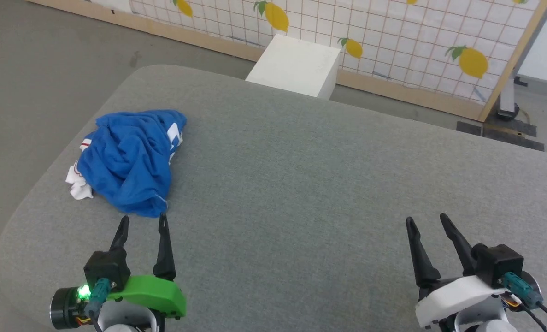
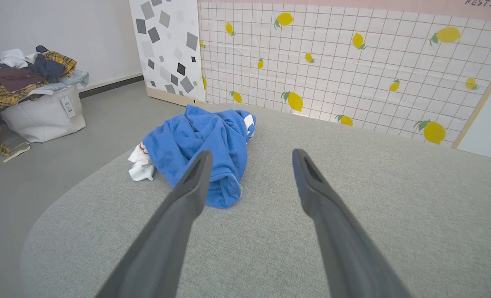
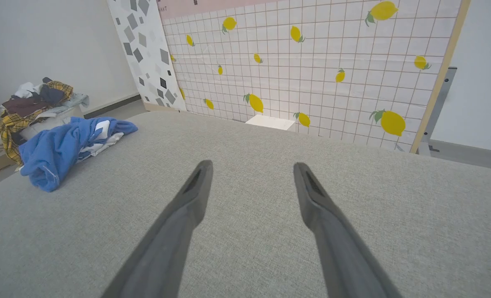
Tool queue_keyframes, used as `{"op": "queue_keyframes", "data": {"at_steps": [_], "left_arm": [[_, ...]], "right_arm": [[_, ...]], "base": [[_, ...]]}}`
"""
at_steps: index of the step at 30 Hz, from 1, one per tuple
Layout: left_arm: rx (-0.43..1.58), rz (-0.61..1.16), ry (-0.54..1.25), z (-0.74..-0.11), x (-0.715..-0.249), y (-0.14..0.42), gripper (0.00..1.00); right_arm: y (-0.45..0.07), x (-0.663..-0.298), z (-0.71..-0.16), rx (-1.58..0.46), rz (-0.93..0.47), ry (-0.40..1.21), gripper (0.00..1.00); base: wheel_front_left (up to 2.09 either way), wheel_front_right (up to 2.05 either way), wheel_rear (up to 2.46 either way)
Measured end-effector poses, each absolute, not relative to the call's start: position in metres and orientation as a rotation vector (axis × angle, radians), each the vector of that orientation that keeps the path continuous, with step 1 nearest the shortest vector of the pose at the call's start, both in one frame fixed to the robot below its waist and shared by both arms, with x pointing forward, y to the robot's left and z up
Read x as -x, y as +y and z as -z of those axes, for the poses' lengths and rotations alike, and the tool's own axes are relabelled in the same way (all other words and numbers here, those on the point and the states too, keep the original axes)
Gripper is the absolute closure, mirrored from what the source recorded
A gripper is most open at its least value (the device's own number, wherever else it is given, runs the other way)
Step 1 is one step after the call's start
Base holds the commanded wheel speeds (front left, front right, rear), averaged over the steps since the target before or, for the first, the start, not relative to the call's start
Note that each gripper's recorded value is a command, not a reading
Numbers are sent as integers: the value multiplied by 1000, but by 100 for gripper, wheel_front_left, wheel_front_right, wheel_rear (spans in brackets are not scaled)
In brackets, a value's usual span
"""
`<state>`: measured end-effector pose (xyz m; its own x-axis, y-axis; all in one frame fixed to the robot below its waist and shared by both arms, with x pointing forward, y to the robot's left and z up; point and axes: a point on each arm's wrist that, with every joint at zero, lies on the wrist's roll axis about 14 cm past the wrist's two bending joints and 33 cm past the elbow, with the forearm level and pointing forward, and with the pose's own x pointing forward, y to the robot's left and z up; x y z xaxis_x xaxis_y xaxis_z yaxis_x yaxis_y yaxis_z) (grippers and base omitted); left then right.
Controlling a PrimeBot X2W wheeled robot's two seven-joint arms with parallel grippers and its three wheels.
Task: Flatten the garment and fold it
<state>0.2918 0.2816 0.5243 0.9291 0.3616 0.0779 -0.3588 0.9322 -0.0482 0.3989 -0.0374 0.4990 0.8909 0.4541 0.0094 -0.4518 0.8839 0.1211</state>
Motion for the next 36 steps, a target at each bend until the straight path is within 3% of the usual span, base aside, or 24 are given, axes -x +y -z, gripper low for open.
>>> {"op": "queue_keyframes", "data": {"at_steps": [36], "left_arm": [[51,-549,-112,-516,-241,319,0]], "right_arm": [[17,-396,-487,-181,-616,43,0]], "base": [[0,0,0]]}}
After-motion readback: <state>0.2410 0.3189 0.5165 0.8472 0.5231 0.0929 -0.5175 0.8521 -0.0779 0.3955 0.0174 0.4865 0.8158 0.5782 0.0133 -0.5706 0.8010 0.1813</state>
